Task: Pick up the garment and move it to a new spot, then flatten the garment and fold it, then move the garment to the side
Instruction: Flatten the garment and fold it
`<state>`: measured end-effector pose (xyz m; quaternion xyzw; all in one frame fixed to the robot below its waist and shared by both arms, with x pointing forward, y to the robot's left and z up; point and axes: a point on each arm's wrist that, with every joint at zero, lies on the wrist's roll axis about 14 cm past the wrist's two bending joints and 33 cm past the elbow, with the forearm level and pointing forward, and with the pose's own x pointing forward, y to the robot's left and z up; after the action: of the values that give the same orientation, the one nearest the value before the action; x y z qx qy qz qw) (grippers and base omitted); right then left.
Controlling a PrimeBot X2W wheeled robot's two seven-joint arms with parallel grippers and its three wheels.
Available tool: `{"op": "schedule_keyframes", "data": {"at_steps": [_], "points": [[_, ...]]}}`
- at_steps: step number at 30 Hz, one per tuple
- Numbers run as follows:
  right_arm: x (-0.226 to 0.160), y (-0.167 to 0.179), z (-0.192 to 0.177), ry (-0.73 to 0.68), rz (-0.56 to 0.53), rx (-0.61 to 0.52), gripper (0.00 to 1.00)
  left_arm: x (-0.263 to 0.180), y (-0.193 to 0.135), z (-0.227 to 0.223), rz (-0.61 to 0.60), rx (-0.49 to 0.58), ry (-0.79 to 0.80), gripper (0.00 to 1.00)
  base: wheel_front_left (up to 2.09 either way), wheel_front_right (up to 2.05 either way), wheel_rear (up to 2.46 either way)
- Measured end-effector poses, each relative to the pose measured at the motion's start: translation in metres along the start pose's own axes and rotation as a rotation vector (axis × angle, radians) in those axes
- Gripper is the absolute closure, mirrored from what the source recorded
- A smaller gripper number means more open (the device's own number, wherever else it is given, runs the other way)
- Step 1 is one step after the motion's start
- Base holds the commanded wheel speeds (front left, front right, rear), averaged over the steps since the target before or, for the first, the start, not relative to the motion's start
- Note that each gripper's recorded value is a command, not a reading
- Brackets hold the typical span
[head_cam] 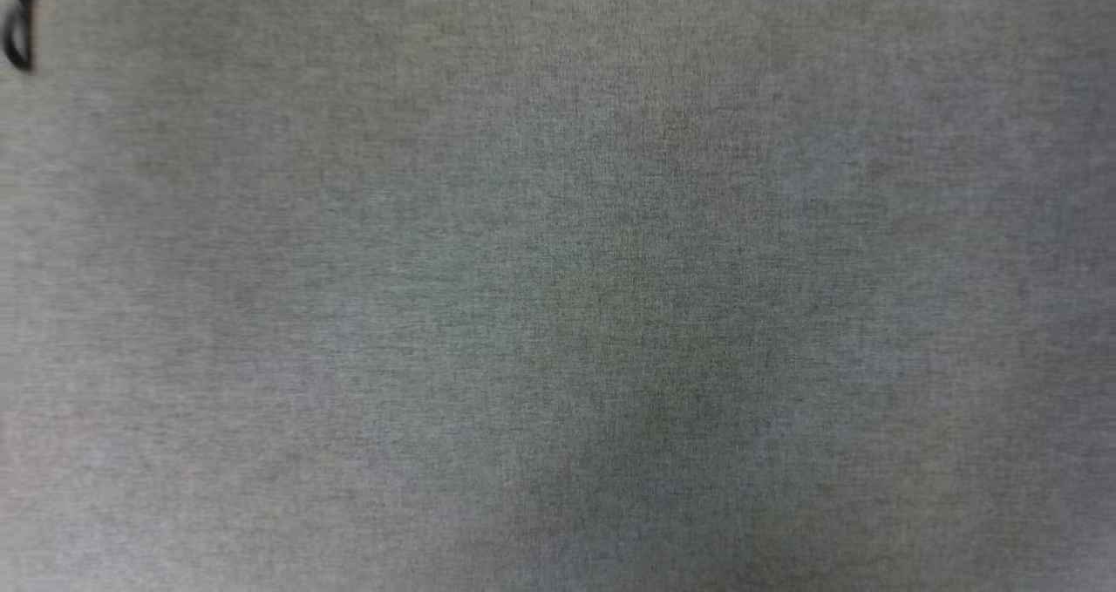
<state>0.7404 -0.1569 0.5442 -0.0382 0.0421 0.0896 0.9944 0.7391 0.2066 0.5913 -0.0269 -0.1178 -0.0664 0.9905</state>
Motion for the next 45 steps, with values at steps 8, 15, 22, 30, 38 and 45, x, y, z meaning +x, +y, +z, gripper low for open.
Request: {"op": "schedule_keyframes", "data": {"at_steps": [8,15,22,30,38,45], "points": [[-0.055,0.018,-0.054,0.121,0.039,0.019,1.00,-0.078,0.001,-0.028,0.011,-0.066,0.118,1.00,0.00,0.00,0.00],[-0.131,0.036,-0.090,0.203,0.079,0.038,1.00,-0.179,-0.001,-0.043,0.031,-0.109,0.226,1.00,0.00,0.00,0.00],[-0.210,0.053,-0.104,0.237,0.114,0.063,1.00,-0.281,0.001,-0.045,0.106,-0.161,0.295,1.00,0.00,0.00,0.00],[-0.296,0.060,-0.119,0.255,0.106,0.117,1.00,-0.374,-0.001,-0.036,0.213,-0.211,0.330,1.00,0.00,0.00,0.00],[-0.364,0.062,-0.134,0.301,0.072,0.172,1.00,-0.439,-0.017,-0.025,0.274,-0.281,0.408,1.00,0.00,0.00,0.00],[-0.395,0.060,-0.143,0.385,0.048,0.172,1.00,-0.453,-0.026,-0.006,0.266,-0.308,0.438,1.00,0.00,0.00,0.00]]}}
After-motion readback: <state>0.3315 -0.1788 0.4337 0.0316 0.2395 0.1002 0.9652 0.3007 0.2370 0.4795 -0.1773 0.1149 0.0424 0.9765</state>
